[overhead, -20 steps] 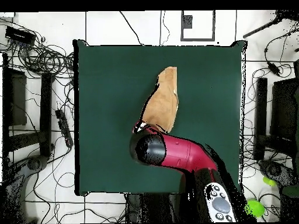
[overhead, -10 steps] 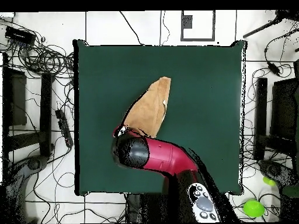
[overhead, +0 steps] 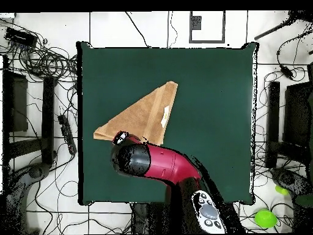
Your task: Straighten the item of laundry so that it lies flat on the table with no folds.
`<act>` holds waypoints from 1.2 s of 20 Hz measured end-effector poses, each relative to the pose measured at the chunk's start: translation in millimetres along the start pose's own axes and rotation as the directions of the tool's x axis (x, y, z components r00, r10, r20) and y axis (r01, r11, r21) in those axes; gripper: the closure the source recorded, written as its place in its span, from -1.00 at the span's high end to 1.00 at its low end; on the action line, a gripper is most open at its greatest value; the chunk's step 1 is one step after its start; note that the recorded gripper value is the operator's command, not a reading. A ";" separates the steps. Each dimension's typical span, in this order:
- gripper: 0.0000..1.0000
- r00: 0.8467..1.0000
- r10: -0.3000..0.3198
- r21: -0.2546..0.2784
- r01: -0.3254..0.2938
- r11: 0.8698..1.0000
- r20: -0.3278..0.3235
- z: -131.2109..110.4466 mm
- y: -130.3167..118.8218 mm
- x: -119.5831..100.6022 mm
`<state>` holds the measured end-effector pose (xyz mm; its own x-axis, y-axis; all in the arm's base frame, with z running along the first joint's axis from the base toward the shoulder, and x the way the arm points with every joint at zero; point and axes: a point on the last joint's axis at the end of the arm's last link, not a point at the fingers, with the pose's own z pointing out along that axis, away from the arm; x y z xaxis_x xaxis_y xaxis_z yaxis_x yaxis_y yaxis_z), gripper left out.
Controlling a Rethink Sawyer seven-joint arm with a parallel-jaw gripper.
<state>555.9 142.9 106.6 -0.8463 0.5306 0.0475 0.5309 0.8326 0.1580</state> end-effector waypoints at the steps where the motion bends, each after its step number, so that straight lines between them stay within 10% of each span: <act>1: 1.00 1.000 0.002 -0.001 -0.002 1.000 -0.001 -0.1 -0.2 -0.3; 16: 1.00 1.000 -0.019 0.016 0.018 1.000 0.011 -3.2 4.5 -2.7; 24: 1.00 0.997 -0.046 0.028 0.044 0.999 0.068 -23.1 6.4 -53.5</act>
<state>603.5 116.2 127.9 -0.8647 0.5016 -0.0271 0.4943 0.8592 0.1320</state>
